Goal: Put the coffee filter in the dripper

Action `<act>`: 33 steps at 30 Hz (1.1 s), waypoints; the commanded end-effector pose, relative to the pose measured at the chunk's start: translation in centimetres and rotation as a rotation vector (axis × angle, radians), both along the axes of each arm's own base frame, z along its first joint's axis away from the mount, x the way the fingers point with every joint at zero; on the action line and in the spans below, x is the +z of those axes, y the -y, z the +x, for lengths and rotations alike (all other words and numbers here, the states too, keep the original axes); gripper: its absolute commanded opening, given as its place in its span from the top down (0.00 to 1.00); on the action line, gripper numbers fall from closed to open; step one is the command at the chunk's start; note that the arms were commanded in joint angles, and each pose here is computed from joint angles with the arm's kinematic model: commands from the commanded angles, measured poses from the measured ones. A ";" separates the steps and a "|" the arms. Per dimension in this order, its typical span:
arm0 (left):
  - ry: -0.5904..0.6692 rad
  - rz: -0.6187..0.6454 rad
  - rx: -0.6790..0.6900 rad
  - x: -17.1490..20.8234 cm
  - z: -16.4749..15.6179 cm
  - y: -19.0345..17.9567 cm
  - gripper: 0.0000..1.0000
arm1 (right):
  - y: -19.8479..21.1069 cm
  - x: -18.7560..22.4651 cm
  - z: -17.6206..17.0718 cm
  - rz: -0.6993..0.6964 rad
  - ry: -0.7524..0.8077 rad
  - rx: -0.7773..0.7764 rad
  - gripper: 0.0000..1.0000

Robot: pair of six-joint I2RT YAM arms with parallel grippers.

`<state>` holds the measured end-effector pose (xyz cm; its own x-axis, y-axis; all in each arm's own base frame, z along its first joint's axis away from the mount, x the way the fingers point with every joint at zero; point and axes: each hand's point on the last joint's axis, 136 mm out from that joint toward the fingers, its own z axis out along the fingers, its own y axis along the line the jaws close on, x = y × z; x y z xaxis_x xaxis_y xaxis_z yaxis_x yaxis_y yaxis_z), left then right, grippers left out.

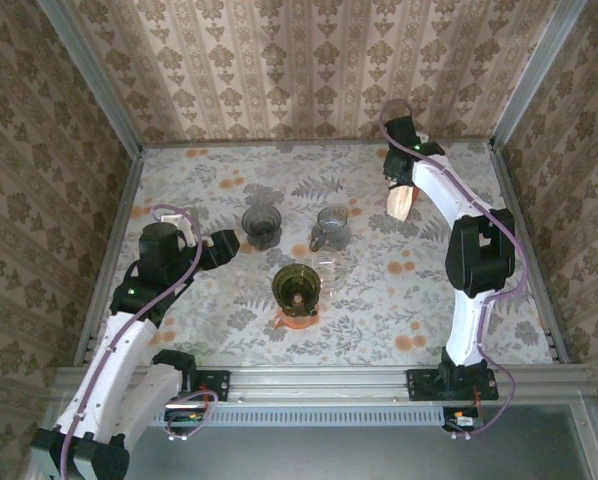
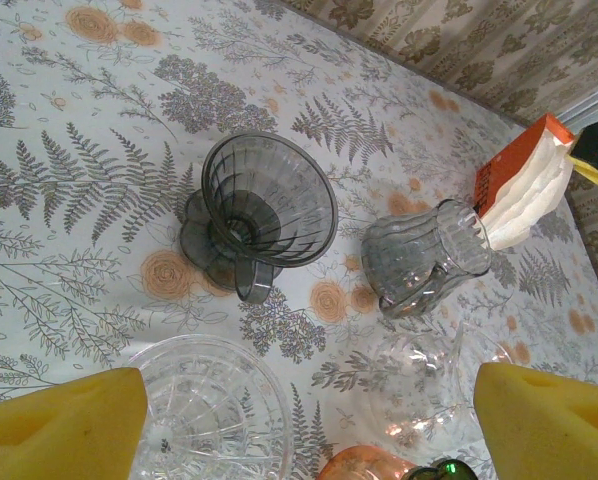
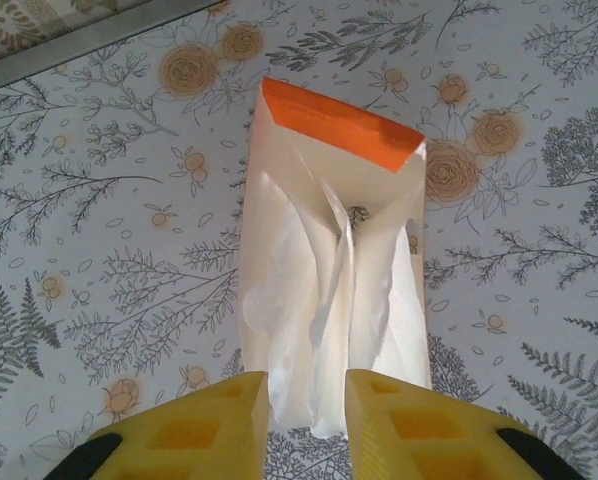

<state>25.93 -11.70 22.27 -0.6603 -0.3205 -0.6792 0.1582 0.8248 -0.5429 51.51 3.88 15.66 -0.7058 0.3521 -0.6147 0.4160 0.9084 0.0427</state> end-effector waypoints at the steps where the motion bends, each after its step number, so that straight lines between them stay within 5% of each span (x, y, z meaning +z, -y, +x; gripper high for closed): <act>1: 0.022 0.007 -0.011 0.4 0.2 0.0 0.13 | 0.1 -0.4 0.6 -0.002 -0.015 -0.020 0.73; 27: 0.018 0.010 -0.005 0.3 0.2 -0.2 0.13 | 1.7 -2.8 0.8 -0.066 -0.094 -0.057 0.78; 33: 0.018 0.008 -0.005 0.3 0.2 -0.2 0.13 | 1.6 -2.7 0.9 -0.071 -0.090 -0.046 0.86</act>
<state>26.04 -11.43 22.26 -0.6572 -0.3270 -0.6791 0.1496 0.8264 -0.5428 52.44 2.87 13.15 -0.7383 0.3498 -0.5767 0.4453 0.8950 -0.0271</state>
